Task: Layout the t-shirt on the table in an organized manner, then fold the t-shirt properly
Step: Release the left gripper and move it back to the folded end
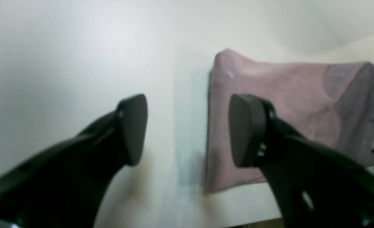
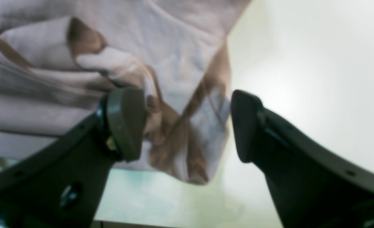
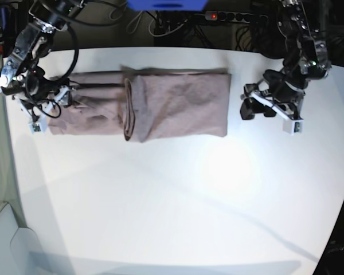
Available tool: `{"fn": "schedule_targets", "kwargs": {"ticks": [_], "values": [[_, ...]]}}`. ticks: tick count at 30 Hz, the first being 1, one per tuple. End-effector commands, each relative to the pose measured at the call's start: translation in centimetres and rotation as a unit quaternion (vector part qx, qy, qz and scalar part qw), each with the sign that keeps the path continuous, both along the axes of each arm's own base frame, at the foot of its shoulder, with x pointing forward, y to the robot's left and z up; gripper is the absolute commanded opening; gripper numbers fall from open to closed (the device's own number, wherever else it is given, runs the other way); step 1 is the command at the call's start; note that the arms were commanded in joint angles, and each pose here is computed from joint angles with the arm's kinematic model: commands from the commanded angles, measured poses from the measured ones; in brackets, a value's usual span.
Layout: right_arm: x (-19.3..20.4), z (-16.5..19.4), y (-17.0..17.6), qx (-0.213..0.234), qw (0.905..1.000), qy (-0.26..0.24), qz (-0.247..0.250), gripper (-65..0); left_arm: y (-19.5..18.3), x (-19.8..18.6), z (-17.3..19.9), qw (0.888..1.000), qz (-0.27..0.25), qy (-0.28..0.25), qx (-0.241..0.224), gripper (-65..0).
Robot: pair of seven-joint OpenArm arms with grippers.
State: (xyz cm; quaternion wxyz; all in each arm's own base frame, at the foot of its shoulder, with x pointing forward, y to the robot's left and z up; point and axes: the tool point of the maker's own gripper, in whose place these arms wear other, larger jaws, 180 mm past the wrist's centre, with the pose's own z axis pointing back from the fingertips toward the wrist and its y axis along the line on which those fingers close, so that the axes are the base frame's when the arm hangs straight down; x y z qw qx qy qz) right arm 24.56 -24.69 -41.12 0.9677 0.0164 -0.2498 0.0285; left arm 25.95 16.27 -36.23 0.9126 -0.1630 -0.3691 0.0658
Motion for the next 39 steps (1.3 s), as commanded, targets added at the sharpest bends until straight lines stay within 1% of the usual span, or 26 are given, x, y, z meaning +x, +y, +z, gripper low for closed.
{"fn": "schedule_targets", "kwargs": {"ticks": [1,6,9,17,20,23,28,29,31,36,37,39], "values": [[1.2,1.2,-0.5,-0.007,0.9997,-0.024,0.0,-21.9,0.1,0.5,1.0,1.0,0.0,-0.019,-0.002,-25.0],[1.3,1.5,-1.4,-0.014,0.9995,-0.027,-0.008,-21.9,0.0,0.4,1.0,1.0,0.0,-0.017,-0.002,-25.0],[1.9,1.9,-1.4,-0.012,0.999,-0.042,-0.01,-21.9,0.1,0.4,0.9,1.0,0.0,-0.017,-0.002,-25.0],[1.1,-0.5,-1.6,0.007,0.9999,-0.009,-0.012,-21.7,0.1,0.1,0.7,1.0,0.002,-0.015,-0.002,-25.0],[1.2,-1.0,-1.3,0.015,0.9998,-0.011,-0.011,-21.8,0.1,0.1,0.7,1.0,0.002,-0.015,-0.002,-25.0],[0.8,-1.8,-0.9,0.025,0.9996,-0.002,-0.011,-22.0,0.1,0.1,0.7,1.0,0.002,-0.014,-0.002,-25.0],[0.6,-1.9,-0.8,0.027,0.9996,0.0,-0.011,-23.0,0.1,0.1,0.7,1.0,0.002,-0.014,-0.002,-25.0],[0.6,-1.9,-0.7,0.027,0.9996,0.0,-0.011,-24.7,0.1,0.1,0.7,1.0,0.002,-0.014,-0.002,-25.0],[0.6,-1.9,-0.7,0.028,0.9995,-0.001,-0.011,-32.1,0.1,0.1,0.7,1.0,0.002,-0.015,-0.002,-25.0],[0.5,-2.1,-0.6,0.03,0.9995,0.002,-0.011,-60.6,0.1,0.2,0.8,1.0,0.002,-0.016,-0.002,-25.5],[0.5,-2.1,-0.6,0.03,0.9995,0.002,-0.011,-65.0,0.1,0.2,0.8,1.0,0.002,-0.016,-0.002,-25.6],[0.5,-2.1,-0.6,0.03,0.9995,0.003,-0.011,-65.0,0.1,0.1,0.8,1.0,0.001,-0.015,-0.002,-27.0]]}}
